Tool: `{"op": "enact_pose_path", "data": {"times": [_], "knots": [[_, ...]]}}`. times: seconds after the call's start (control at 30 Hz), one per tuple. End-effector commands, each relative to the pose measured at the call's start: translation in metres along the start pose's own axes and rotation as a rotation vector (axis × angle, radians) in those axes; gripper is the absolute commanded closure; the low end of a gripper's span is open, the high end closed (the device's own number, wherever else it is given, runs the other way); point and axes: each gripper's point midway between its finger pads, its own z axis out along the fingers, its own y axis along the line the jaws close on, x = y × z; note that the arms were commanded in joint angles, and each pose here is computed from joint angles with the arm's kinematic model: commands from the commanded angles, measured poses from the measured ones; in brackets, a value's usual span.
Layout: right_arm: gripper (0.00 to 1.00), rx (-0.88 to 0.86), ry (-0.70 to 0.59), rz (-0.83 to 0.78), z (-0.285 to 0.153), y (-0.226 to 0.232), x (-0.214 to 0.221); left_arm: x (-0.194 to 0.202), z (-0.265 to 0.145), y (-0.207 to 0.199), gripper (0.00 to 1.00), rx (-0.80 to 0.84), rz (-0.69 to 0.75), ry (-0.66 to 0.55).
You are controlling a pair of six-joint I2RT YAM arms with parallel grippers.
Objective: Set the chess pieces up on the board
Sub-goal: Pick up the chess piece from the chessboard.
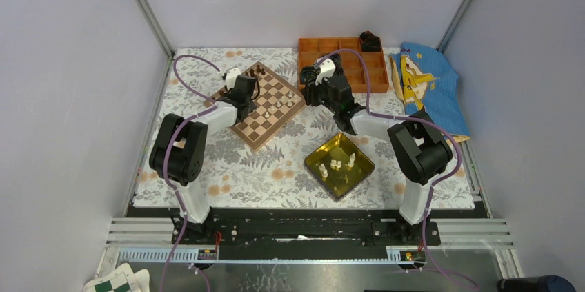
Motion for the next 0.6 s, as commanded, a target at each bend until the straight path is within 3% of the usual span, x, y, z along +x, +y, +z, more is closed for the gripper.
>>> {"op": "enact_pose_path", "data": {"times": [0.0, 0.23, 0.57], "knots": [[0.55, -0.008, -0.09, 0.01, -0.003, 0.002, -0.036, -0.012, -0.01, 0.009, 1.0, -0.024, -0.033, -0.035], [0.55, -0.01, -0.094, 0.014, -0.006, 0.003, -0.038, -0.006, -0.026, 0.01, 1.0, -0.003, -0.05, -0.047], [0.55, 0.002, -0.096, 0.011, -0.011, 0.001, -0.04, 0.015, -0.042, -0.016, 1.0, 0.037, 0.045, -0.049]]}}
